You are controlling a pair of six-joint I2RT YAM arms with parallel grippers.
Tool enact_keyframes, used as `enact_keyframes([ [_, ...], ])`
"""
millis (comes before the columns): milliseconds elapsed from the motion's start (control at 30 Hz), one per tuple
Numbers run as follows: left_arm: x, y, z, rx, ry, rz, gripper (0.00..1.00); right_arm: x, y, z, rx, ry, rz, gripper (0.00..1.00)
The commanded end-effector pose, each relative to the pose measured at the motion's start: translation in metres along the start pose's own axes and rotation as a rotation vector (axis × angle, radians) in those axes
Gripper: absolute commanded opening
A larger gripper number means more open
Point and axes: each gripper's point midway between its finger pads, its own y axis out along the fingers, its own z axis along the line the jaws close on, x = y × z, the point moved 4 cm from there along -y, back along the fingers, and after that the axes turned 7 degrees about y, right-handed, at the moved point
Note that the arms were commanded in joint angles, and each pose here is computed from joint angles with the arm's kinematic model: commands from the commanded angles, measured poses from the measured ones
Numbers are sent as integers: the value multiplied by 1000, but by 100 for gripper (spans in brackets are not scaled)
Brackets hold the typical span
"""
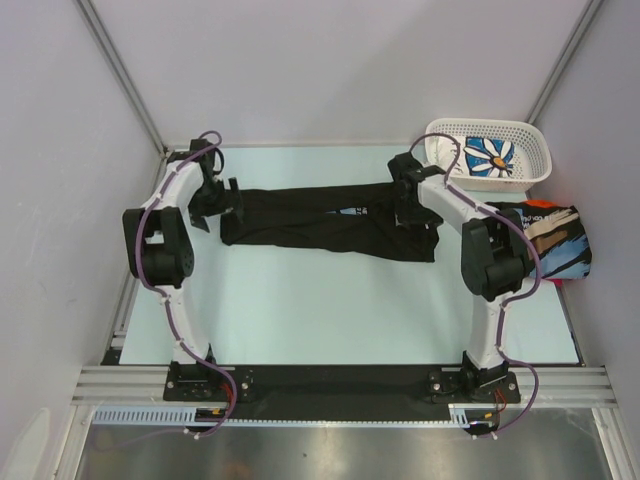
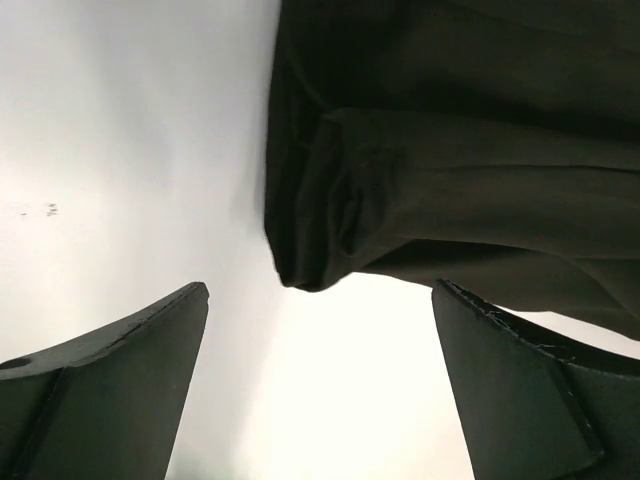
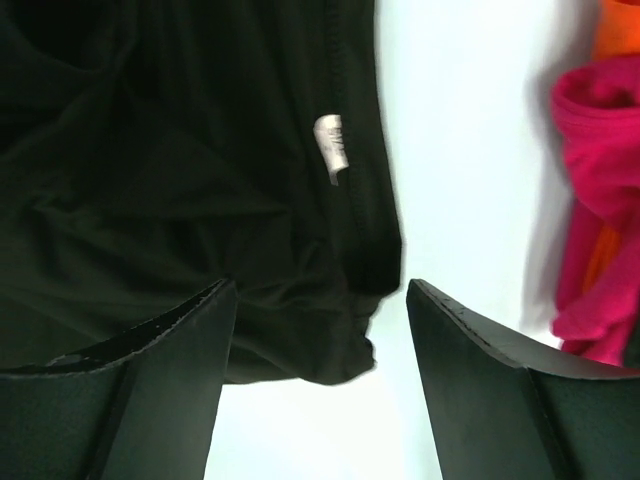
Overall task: Fold and stack the t-shirts
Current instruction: Fold the other side of the tshirt into a rectangle
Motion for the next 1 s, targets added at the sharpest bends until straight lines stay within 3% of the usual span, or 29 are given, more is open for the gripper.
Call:
enact_keyframes([
  [0, 2, -15, 12, 59, 25, -34, 100, 5, 11, 18, 66, 4, 11, 70],
  [67, -1, -11, 13, 65, 27, -18, 100, 4, 14, 25, 101, 1, 29, 65],
  [133, -3, -4, 14, 66, 23, -1, 98, 4, 16, 31, 137, 10, 42, 47],
  [167, -4, -3, 13, 67, 23, 4, 96, 4, 18, 32, 146, 13, 51, 37],
  [200, -4, 1, 13, 66, 23, 10, 95, 4, 18, 34, 153, 14, 56, 13],
  [233, -3, 2, 13, 66, 21, 10, 93, 5, 20, 36, 159, 14, 59, 0],
  [333, -2, 6, 13, 65, 23, 13, 89, 9, 17, 36, 159, 5, 52, 0],
  [400, 0, 7, 10, 44, 26, 5, 71, 12, 14, 35, 159, 2, 38, 0],
  [433, -1, 11, 9, 39, 27, 15, 61, 14, 14, 33, 153, 0, 32, 0],
  [467, -1, 13, 9, 36, 27, 20, 41, 16, 12, 32, 150, 0, 23, 0],
  [533, -5, 23, 8, 28, 30, 49, 23, 19, 11, 30, 139, 1, 11, 0],
  [567, -6, 26, 7, 27, 32, 57, 1, 21, 10, 29, 136, 2, 5, 0],
  [967, -15, 41, 10, 53, 40, 100, 0, 19, 12, 20, 101, 12, 4, 0],
])
